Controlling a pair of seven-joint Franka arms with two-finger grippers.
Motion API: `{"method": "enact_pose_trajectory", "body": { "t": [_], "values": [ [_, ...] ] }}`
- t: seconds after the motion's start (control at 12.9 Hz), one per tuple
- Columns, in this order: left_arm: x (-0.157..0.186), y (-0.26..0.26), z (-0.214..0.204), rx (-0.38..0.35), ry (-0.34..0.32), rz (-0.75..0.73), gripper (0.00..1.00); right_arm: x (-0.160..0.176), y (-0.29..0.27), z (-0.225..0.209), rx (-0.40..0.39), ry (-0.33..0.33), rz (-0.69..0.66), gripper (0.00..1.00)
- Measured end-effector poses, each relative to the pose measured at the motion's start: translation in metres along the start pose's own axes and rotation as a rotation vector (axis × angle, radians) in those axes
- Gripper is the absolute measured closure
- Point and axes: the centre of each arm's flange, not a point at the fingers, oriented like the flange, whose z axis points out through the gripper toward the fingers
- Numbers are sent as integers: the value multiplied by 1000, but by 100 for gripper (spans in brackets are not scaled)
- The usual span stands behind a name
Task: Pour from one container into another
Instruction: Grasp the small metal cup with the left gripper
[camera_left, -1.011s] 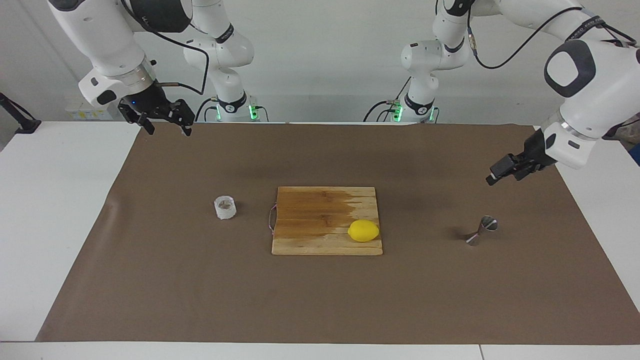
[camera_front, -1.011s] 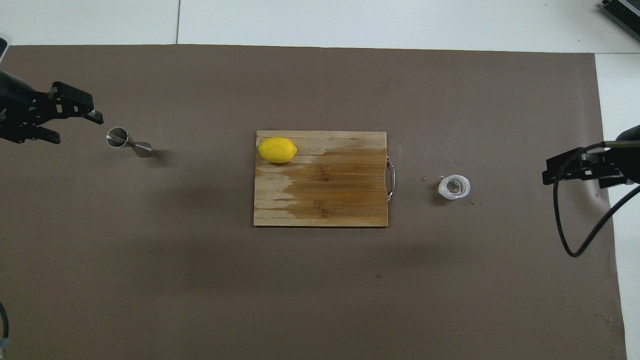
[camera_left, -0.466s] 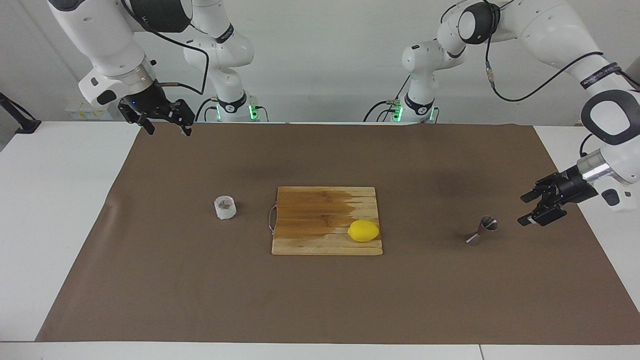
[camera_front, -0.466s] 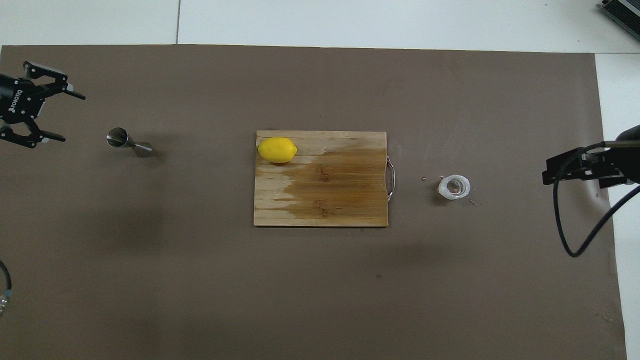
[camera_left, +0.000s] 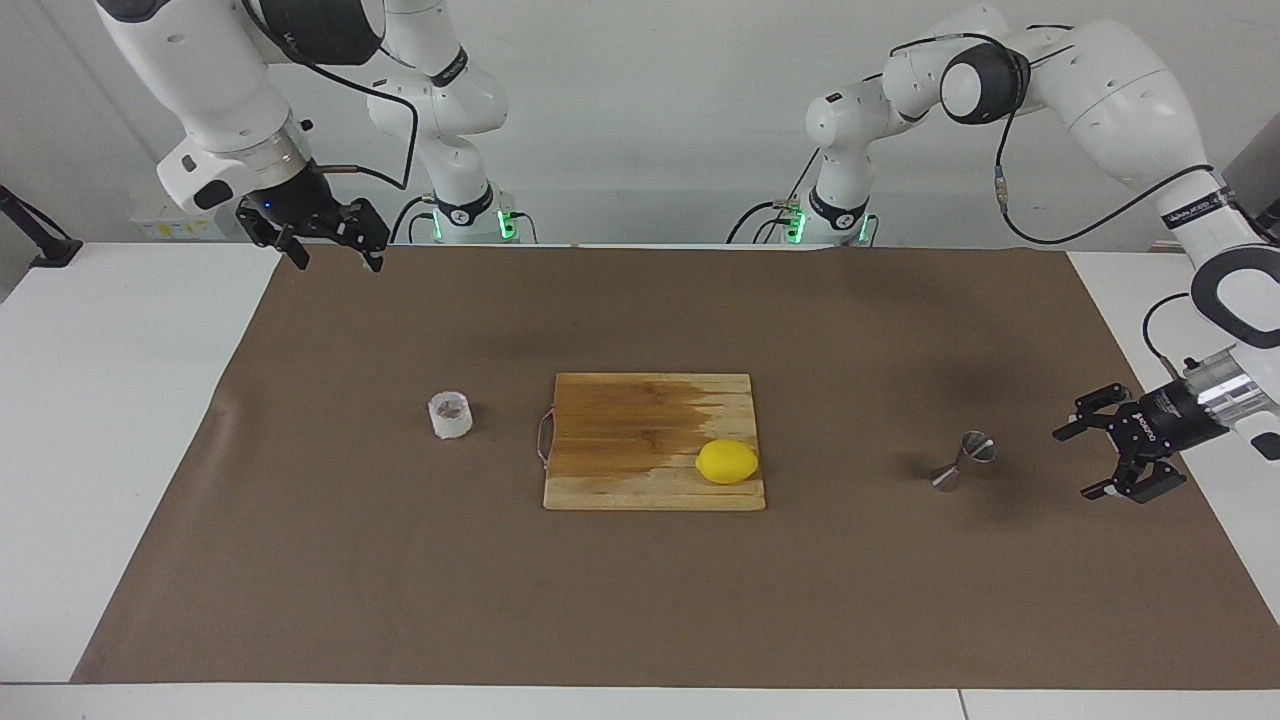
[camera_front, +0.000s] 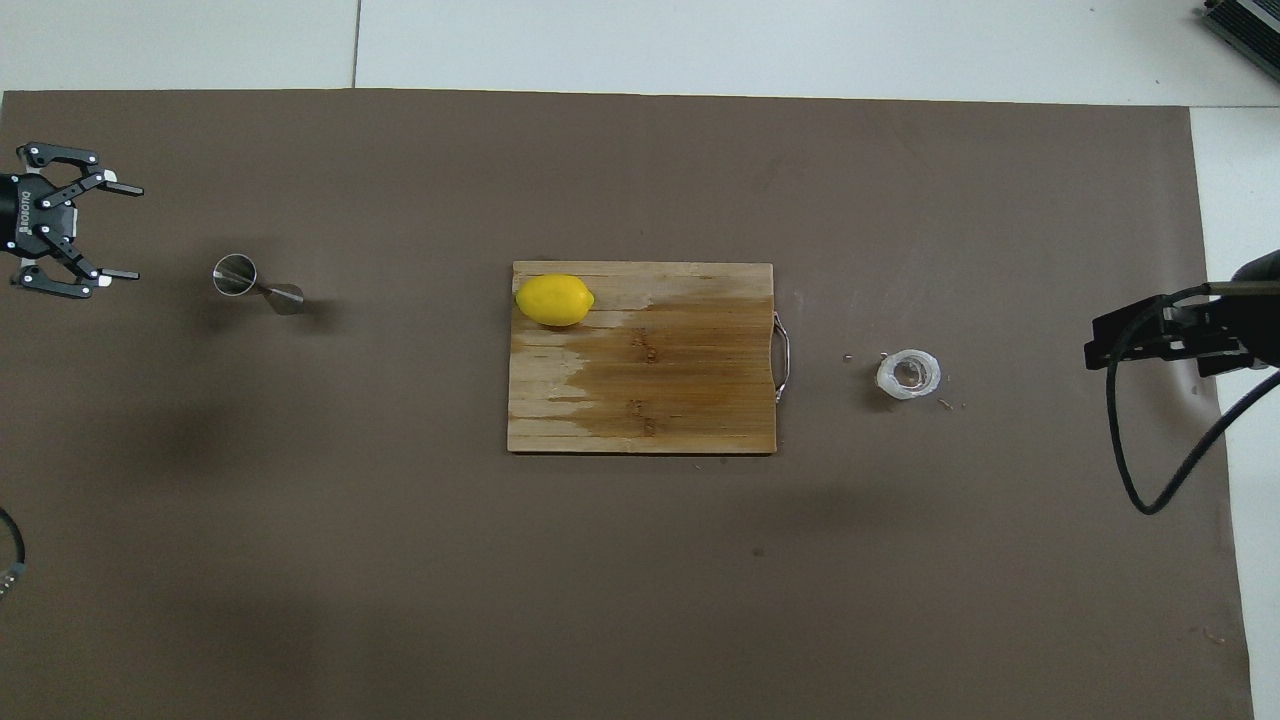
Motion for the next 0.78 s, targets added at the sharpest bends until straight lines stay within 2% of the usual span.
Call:
{"method": "enact_pose_trajectory", "body": {
  "t": [0.31,0.62,0.78],
  "values": [
    [19,-42,55,-34,-60,-159,0,0,0,0,0,0,0,0],
    [9,-76,75,-60,-148,-258,0,0,0,0,0,0,0,0],
    [0,-79,88,-94,-155,-296,0,0,0,0,0,0,0,0]
  ]
}}
